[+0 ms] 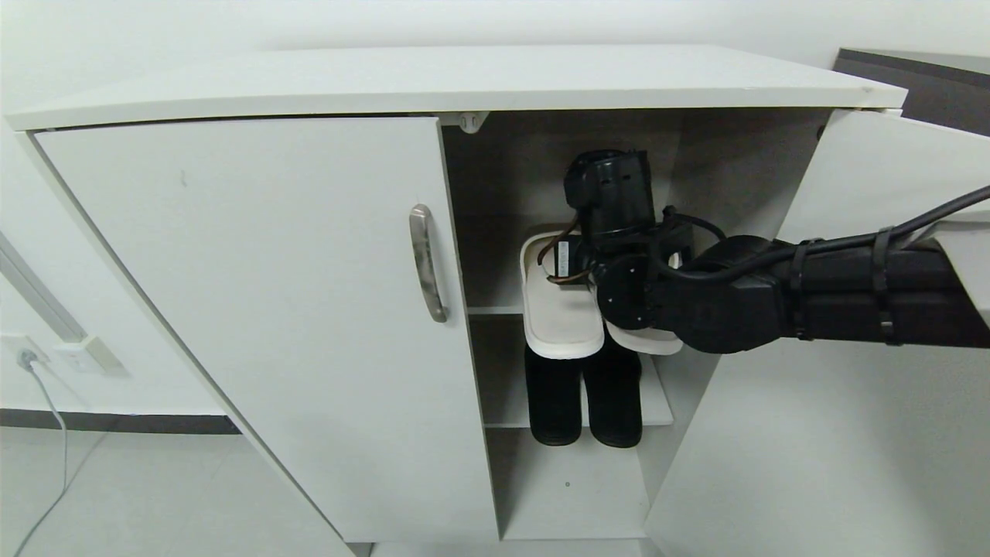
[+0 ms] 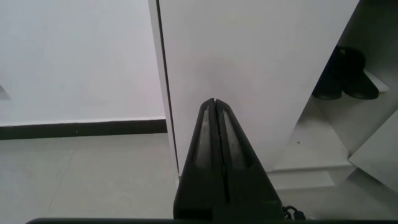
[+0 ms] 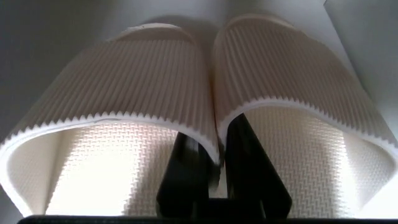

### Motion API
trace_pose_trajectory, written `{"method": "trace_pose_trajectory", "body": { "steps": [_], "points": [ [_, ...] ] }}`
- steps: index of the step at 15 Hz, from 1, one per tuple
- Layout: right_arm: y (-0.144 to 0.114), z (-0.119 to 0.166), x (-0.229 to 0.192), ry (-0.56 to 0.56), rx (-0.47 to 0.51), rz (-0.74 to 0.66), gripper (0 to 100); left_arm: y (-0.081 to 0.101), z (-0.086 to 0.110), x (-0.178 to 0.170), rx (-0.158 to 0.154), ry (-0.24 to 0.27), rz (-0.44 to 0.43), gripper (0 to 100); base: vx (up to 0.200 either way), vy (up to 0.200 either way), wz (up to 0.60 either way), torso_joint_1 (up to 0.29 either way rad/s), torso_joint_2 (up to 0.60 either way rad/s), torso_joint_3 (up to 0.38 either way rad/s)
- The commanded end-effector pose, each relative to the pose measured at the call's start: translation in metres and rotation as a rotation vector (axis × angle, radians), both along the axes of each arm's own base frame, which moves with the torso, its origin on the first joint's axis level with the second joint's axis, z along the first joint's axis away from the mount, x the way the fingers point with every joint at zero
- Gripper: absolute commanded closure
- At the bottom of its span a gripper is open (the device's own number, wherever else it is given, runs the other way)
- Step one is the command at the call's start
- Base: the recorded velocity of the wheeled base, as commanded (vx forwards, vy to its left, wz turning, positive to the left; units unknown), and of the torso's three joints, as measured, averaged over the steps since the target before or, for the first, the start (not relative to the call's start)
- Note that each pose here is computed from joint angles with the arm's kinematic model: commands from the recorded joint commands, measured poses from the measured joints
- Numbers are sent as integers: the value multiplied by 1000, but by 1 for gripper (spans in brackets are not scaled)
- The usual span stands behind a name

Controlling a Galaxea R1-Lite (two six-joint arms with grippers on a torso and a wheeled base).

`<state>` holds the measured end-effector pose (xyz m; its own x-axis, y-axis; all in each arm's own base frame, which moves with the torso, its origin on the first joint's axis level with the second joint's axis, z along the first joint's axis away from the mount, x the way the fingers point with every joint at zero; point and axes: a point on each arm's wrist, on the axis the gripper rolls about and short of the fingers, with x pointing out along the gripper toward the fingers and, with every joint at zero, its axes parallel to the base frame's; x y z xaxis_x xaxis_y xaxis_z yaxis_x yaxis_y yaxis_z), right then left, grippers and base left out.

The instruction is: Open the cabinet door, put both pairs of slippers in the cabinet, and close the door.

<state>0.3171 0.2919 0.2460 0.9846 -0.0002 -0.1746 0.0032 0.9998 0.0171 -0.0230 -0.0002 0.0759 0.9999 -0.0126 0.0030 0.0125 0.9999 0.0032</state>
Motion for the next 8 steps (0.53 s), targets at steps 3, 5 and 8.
{"method": "trace_pose_trajectory", "body": {
  "steps": [3, 5, 8],
  "points": [
    [0, -2, 0, 4, -4, 0, 0, 0, 0, 0, 0, 1, 0, 100, 0, 0, 0, 0, 0, 0],
    [0, -3, -2, 9, -9, 2, 0, 0, 0, 0, 0, 1, 0, 100, 0, 0, 0, 0, 0, 0],
    [-3, -1, -14, 18, -18, 17, 0, 0, 0, 0, 0, 1, 0, 100, 0, 0, 0, 0, 0, 0]
  ]
}}
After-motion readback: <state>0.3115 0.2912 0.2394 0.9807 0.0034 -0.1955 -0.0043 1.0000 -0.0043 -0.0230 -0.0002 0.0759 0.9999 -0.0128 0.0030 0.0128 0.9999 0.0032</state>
